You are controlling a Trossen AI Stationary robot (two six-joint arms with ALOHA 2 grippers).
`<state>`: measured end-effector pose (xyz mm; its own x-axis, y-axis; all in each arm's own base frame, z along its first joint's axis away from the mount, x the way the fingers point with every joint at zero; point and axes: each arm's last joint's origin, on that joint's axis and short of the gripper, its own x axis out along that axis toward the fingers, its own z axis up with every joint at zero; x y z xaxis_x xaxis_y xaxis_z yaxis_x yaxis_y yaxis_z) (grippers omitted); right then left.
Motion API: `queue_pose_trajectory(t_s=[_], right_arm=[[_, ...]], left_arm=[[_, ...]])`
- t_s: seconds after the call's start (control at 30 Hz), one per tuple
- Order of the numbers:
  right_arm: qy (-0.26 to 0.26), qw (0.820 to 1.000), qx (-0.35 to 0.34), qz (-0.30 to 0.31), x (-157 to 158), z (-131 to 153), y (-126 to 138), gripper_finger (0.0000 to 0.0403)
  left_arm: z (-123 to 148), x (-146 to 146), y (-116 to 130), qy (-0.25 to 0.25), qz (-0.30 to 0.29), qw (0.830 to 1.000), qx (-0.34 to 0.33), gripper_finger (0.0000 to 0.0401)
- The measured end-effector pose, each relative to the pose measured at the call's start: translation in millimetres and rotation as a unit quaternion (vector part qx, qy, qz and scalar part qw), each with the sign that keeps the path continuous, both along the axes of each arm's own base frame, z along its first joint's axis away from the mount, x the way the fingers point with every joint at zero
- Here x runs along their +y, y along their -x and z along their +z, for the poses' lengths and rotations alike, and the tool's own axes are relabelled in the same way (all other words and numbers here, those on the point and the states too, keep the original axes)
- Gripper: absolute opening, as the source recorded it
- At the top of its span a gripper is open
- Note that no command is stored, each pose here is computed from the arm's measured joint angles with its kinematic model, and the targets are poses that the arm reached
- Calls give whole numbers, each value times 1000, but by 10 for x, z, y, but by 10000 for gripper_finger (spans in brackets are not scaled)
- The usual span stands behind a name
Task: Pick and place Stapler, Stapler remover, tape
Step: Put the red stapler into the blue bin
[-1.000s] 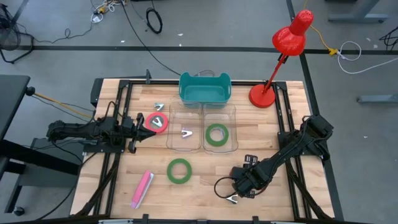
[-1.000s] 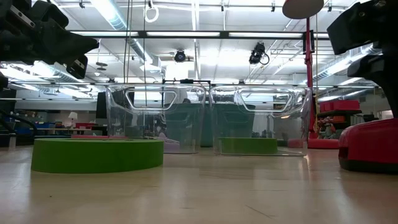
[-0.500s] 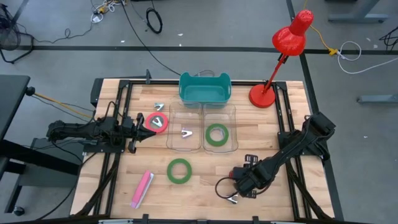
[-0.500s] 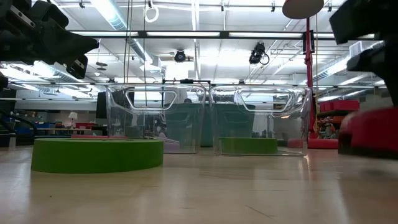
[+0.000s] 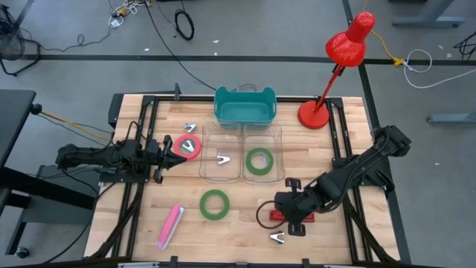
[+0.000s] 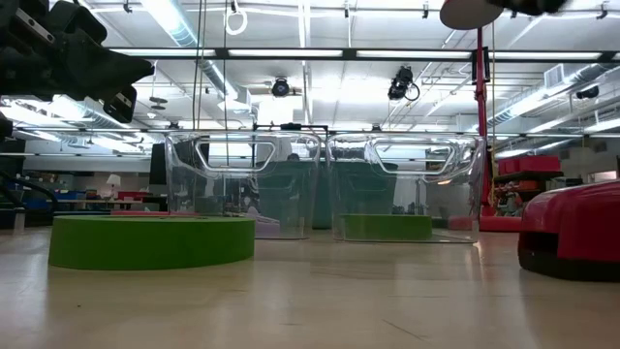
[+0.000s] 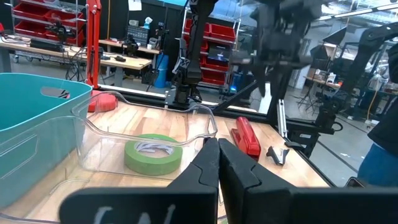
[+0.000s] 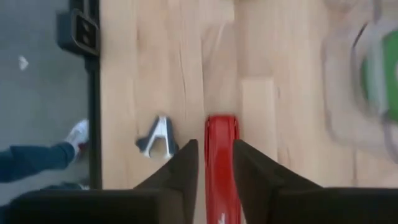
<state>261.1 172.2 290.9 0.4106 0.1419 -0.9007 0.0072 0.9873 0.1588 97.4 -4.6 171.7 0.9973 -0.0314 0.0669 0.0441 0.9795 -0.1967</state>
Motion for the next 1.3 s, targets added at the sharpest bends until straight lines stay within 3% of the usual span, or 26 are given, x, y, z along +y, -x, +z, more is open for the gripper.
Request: queue_pose_trajectory(t_s=[0.33,0.67,0.9,1.3], right_arm=[[9,1000,-20,21,-40,120,-9,31],[23,998,14,59,13,50,119,46],[23,994,61,87,-6,-196,328,105],[41,990,91,99,-59,-476,509,271]], left_arm=[[1,0,0,0,0,1000,0,3],[1,0,0,0,0,1000,0,3],[0,0,0,0,0,1000,0,3],[0,0,0,0,0,1000,0,3]])
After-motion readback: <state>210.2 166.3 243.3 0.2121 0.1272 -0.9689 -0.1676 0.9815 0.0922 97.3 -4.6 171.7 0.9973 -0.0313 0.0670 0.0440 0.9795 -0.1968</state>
